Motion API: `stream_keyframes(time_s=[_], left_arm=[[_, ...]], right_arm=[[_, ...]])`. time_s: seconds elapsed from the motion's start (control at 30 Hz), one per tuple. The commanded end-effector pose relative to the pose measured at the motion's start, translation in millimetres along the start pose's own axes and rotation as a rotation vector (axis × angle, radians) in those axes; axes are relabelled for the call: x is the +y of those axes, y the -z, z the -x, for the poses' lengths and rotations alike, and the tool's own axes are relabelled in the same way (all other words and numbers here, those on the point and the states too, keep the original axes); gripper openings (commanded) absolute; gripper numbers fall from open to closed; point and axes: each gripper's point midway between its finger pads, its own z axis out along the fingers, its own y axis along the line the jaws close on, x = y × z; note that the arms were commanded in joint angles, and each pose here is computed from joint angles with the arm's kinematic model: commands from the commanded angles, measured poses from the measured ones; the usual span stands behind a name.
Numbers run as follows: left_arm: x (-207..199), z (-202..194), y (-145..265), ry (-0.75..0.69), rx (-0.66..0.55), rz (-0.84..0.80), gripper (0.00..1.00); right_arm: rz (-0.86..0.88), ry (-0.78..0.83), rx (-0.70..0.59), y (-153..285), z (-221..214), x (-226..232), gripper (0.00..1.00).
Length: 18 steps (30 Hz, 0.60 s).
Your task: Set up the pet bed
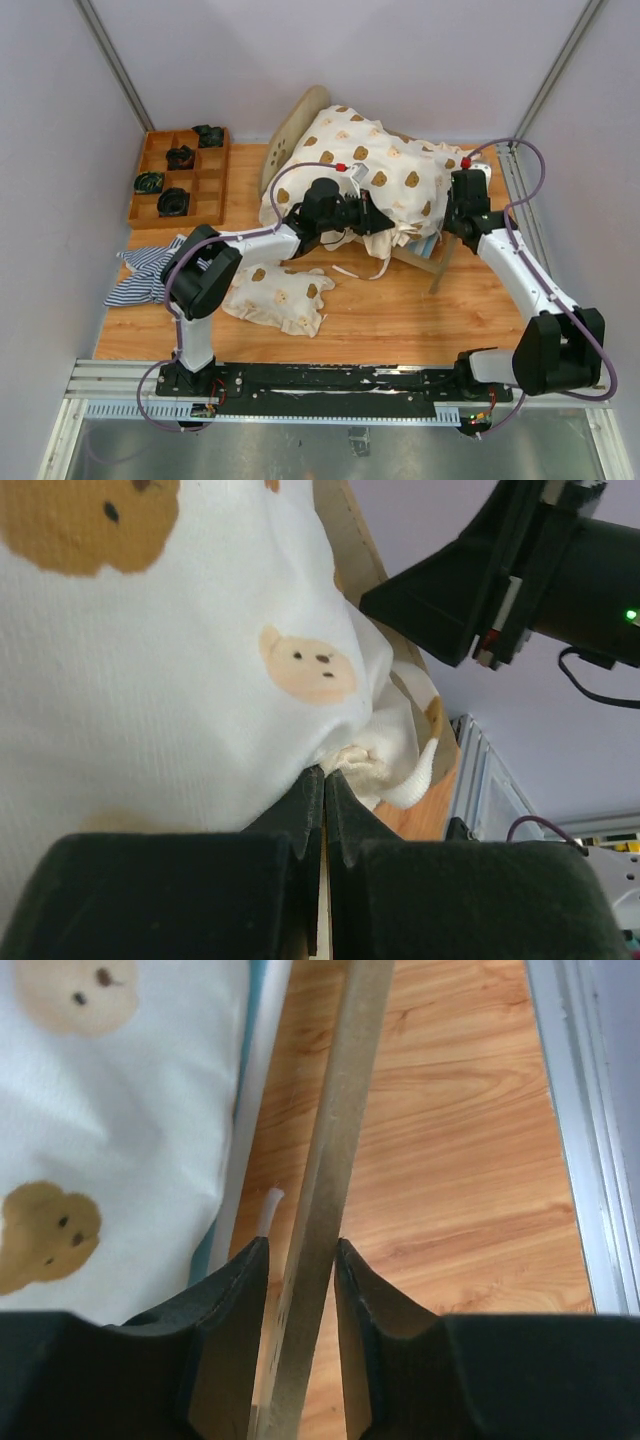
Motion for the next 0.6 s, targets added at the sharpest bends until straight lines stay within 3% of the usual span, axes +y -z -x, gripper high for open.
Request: stream_keyframes(time_s=[0.0,0.17,0.33,0.57], left_arm=[[2,17,-9,-0.024,-0.046,0.029,0.00],[7,14,-13,0.008,-0.043,0.041,0.00],[-5,5,-14,-0.001,-0.017,0.009,0.05],[-21,12,-1,-0.033,-0.044,0.005,0.17]], right_arm=[[0.144,0.021,0.041,41,-3,15,0.38],[0.223,-0.094,0.001,73,-25,19,0.40],[0.167,-0.257,-0.008,74,-46,15,0.43],[0.053,-0.208,0.117,54,-72,7,0.43]])
